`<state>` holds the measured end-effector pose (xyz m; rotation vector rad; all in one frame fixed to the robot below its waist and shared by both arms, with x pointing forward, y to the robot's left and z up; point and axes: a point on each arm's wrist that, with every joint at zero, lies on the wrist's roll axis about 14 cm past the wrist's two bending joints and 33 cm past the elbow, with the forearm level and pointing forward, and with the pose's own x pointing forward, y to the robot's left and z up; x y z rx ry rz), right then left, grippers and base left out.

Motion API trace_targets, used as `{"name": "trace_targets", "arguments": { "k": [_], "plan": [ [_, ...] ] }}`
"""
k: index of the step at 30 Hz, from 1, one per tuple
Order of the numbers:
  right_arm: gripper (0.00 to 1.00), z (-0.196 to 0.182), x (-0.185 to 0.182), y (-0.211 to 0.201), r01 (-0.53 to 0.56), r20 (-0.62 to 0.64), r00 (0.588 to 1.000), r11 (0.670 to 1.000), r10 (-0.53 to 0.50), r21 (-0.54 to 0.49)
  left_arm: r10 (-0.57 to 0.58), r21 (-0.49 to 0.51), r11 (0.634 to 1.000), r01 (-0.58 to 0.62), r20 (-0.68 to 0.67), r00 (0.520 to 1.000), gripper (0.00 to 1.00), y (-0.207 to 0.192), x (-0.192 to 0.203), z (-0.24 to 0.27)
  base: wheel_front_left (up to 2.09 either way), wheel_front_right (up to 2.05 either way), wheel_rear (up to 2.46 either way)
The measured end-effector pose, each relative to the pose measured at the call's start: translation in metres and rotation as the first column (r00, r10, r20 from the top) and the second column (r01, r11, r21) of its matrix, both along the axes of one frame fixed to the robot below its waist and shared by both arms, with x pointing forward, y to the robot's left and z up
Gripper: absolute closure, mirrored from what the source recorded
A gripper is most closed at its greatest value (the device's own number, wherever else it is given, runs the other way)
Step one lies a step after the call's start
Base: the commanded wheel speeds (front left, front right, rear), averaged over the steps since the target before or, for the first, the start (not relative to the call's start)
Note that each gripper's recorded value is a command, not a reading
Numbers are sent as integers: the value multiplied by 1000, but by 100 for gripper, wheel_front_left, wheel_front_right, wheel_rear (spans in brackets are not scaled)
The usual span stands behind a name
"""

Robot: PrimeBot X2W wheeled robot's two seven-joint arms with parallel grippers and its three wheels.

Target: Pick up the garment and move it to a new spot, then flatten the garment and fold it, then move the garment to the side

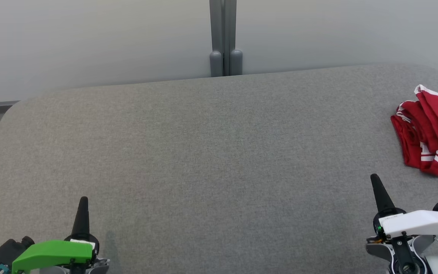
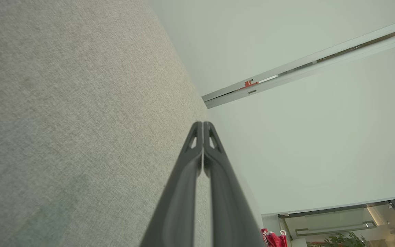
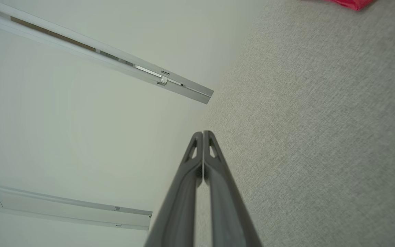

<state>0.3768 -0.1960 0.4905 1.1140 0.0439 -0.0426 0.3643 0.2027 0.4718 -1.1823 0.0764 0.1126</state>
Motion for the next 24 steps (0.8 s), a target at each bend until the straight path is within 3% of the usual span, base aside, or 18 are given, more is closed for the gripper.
{"name": "trace_targets", "arguments": {
  "k": [24],
  "plan": [
    [100,5,5,-2,4,14,1000,974,-7,226,0,-194,981,10,52,999,100,-1,12,15,0,0,0]
  ]
}}
